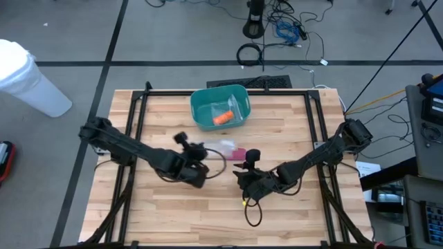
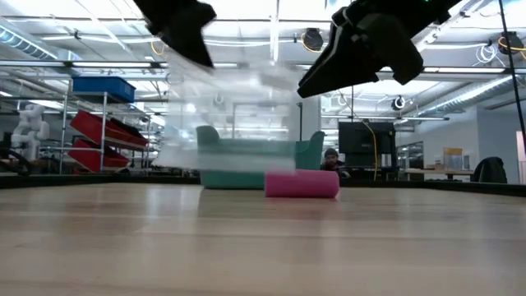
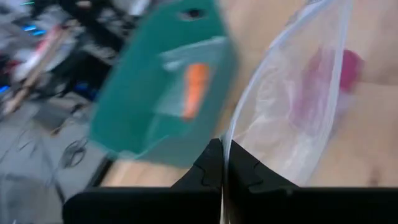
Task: Roll bandage
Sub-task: Put the pink bandage into the transparent zip bag
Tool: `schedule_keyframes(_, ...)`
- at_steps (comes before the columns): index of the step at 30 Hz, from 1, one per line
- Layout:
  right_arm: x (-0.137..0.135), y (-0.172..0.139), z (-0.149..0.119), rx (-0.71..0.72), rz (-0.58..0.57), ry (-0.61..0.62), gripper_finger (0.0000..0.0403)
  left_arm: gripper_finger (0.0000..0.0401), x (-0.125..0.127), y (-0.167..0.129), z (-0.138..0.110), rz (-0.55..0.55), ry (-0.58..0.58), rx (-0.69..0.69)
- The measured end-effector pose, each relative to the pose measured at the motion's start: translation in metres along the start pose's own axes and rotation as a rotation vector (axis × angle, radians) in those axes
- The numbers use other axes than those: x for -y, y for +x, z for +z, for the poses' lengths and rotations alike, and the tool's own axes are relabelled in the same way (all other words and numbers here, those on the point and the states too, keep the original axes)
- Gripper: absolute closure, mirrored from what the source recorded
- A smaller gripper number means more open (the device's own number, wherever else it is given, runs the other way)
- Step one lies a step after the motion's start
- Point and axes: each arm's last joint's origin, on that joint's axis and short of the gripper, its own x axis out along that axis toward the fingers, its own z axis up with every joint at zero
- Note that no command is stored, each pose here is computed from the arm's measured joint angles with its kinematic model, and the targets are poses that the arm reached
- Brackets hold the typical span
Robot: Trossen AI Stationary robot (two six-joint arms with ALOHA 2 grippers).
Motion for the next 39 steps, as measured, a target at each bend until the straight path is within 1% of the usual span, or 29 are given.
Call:
schedule_keyframes(2,0.000,0.000,0.001,0.006,0.000,0.006,0.0284,0.0401,-0.012,-0.013,-0.005,0.053,-0.054,0.010)
schedule_keyframes(4,0.003,0.003,-0.001,-0.009,0.002,0.008,0.0284,0.0401,-0.019,-0.020,-0.010,0.091,-0.104,0.026)
schedule_keyframes(6,0.009,0.009,-0.003,-0.034,0.016,0.013,0.0284,0.0401,-0.021,-0.021,-0.016,0.117,-0.137,0.034)
schedule_keyframes(9,0.019,0.020,-0.004,-0.060,0.102,0.044,0.0284,0.0401,-0.015,-0.014,-0.023,0.120,-0.208,0.043)
schedule_keyframes(12,0.026,0.029,-0.006,-0.076,0.197,0.073,0.0284,0.0401,0.000,0.003,-0.035,0.088,-0.225,0.020)
schedule_keyframes(16,0.029,0.032,-0.003,-0.046,0.218,0.059,0.0283,0.0401,0.022,0.024,-0.056,0.011,-0.220,-0.029)
schedule_keyframes(18,0.028,0.031,0.001,0.000,0.219,0.022,0.0283,0.0401,0.028,0.031,-0.062,-0.008,-0.221,-0.044)
schedule_keyframes(20,0.027,0.029,0.005,0.052,0.218,-0.060,0.0283,0.0401,0.031,0.036,-0.061,-0.049,-0.214,-0.066)
schedule_keyframes(24,0.018,0.035,0.007,0.101,0.183,-0.252,0.0283,0.0401,0.037,0.039,-0.049,-0.180,-0.241,-0.048)
schedule_keyframes(27,0.010,0.046,0.001,0.087,0.164,-0.342,0.0283,0.0401,0.042,0.039,-0.043,-0.259,-0.240,-0.016)
schedule_keyframes(31,0.004,0.063,-0.012,-0.016,0.028,-0.392,0.0284,0.0401,0.042,0.038,-0.040,-0.271,-0.254,-0.003)
schedule_keyframes(34,0.002,0.069,-0.018,-0.069,-0.072,-0.392,0.0287,0.0401,0.042,0.039,-0.040,-0.269,-0.255,-0.003)
schedule_keyframes(39,0.000,0.070,-0.019,-0.067,-0.077,-0.380,0.0314,0.0401,0.041,0.041,-0.040,-0.264,-0.259,-0.006)
